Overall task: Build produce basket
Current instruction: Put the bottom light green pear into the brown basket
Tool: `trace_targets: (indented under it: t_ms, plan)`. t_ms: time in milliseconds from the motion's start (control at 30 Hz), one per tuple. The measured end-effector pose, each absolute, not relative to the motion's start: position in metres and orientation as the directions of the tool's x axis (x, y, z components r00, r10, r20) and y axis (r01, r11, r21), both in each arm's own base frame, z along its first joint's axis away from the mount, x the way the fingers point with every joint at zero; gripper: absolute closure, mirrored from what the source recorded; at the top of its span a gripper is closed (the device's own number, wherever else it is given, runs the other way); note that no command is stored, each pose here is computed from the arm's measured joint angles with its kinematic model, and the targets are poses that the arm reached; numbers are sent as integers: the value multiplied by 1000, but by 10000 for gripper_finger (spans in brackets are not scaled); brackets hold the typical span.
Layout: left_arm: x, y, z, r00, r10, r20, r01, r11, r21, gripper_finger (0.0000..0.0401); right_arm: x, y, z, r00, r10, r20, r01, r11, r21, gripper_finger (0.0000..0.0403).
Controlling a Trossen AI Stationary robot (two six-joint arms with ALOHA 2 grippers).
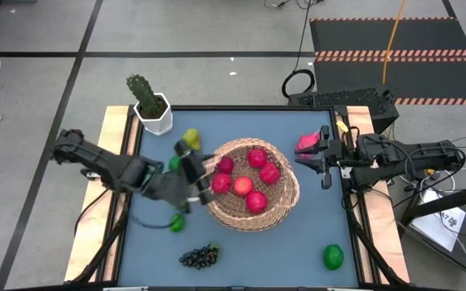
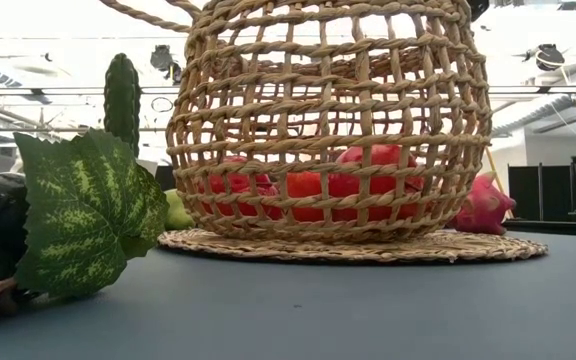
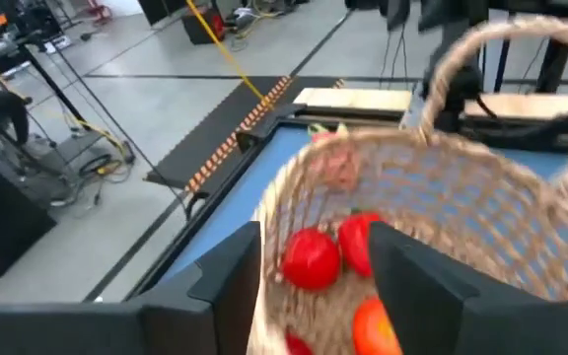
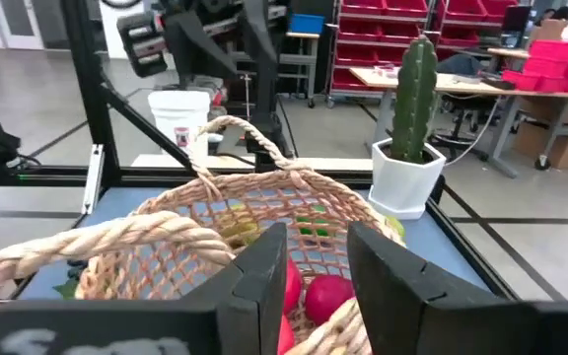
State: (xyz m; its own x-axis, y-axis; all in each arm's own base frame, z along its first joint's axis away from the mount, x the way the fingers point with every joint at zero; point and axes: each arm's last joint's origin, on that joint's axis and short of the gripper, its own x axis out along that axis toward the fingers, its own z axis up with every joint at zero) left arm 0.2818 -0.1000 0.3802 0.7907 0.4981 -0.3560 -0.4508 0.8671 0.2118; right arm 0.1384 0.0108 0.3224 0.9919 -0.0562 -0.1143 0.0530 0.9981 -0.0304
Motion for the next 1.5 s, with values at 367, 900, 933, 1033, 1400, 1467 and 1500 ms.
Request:
trace_targets:
  t_ms: [367,900,933,1033,1400,1467,1500]
  plan:
    - [216,-109,356,812,484,-325,-444,875,193,306,139,11,327,997,-44,-64,52,990,135,300]
    - [167,-112,324,835,439,-331,-455,890,33,362,125,20,328,998,16,-69,0,974,225,300]
    - [167,-112,321,833,437,-339,-453,891,34,364,123,21,329,998,15,-62,-1,975,223,300]
    - [165,-113,316,830,408,-381,-432,902,24,366,120,22,330,999,18,-50,-7,976,218,300]
    - [158,-112,288,712,371,-596,-501,864,-60,366,119,26,330,997,56,-50,-44,977,211,300]
    - [160,-114,283,696,368,-617,-494,868,-40,366,119,26,330,997,56,-50,-44,977,211,300]
    - [160,-114,282,691,372,-620,-494,869,-30,366,119,26,330,997,56,-50,-44,977,211,300]
